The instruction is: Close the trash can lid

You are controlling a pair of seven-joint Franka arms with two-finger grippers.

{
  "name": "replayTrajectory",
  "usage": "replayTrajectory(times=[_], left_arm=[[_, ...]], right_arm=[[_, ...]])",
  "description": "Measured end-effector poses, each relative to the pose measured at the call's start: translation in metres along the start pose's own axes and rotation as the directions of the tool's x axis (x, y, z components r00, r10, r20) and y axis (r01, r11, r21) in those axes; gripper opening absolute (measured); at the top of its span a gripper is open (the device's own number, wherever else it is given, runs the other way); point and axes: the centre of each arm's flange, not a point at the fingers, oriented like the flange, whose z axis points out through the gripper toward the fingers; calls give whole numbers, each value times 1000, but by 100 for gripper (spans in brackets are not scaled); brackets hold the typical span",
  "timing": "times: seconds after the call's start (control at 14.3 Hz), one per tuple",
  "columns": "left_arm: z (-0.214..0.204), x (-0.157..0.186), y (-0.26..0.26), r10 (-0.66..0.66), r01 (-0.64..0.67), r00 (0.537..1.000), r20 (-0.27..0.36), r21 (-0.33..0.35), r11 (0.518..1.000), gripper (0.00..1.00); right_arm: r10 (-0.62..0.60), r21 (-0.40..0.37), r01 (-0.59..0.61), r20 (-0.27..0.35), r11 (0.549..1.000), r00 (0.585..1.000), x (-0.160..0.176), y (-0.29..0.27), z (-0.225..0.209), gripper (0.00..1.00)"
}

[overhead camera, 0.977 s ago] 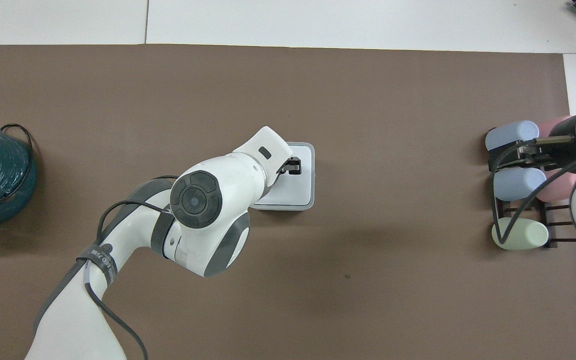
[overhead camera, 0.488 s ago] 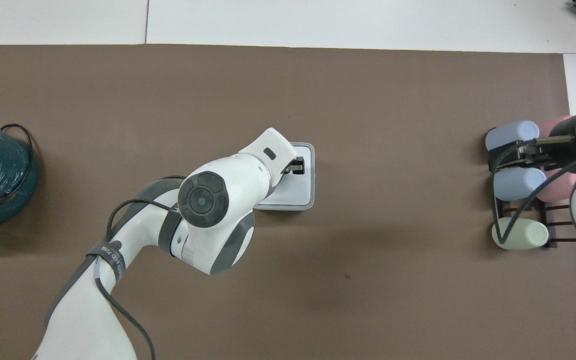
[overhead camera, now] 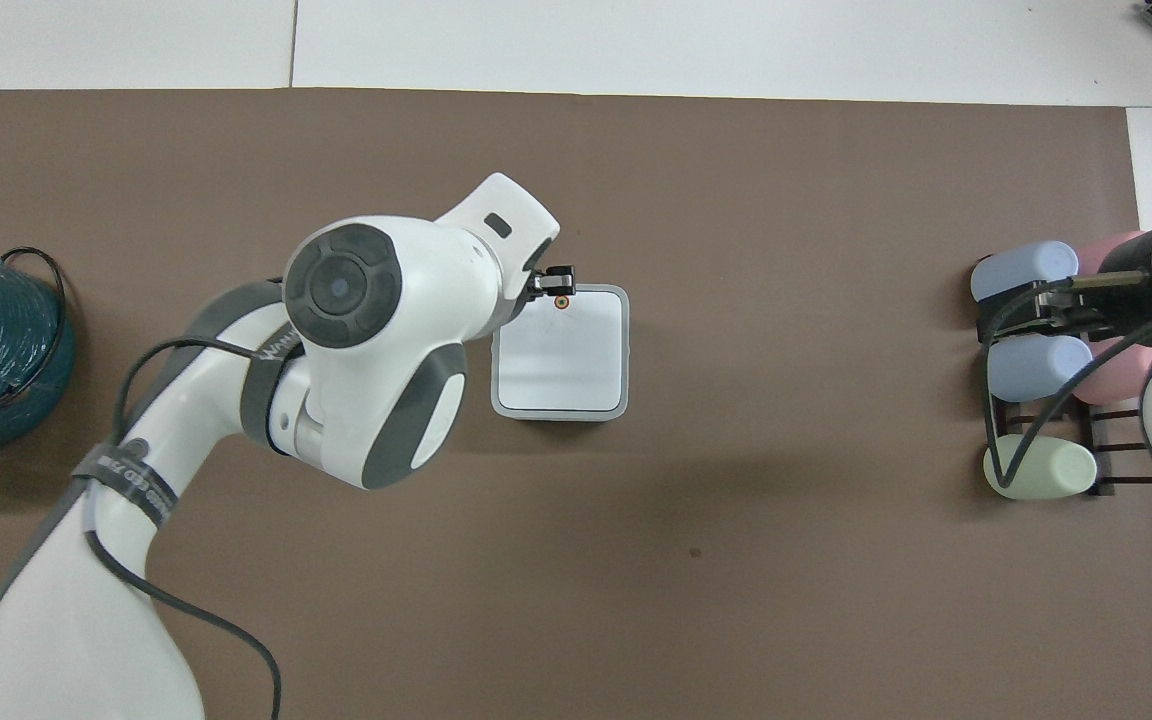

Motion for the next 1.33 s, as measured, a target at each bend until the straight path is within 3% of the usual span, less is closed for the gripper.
replayTrajectory(times=[0.28, 0.56, 0.7, 0.91, 1.12, 1.19, 1.33], left_arm=[[-66, 49, -61, -19, 14, 997, 72, 59, 998, 28], [-106, 76, -154, 56, -69, 990, 126, 97, 993, 29], [-136, 76, -189, 105, -127, 983, 149, 140, 982, 30], [-162, 63, -211, 121, -173, 969, 216, 239, 955, 40], [-178, 60, -234, 162, -226, 954, 252, 248, 942, 44], [-180, 61, -241, 170, -234, 952, 254, 247, 940, 49], [-182, 64, -245, 178, -236, 955, 237, 248, 939, 70]], right_arm=[[0, 0, 0, 0, 1000, 1000, 0, 0, 0, 100], [0, 0, 0, 0, 1000, 1000, 0, 0, 0, 100], [0, 0, 0, 0, 1000, 1000, 0, 0, 0, 100], [0, 0, 0, 0, 1000, 1000, 0, 0, 0, 100], [0, 0, 0, 0, 1000, 1000, 0, 0, 0, 100], [0, 0, 0, 0, 1000, 1000, 0, 0, 0, 100], [0, 0, 0, 0, 1000, 1000, 0, 0, 0, 100]])
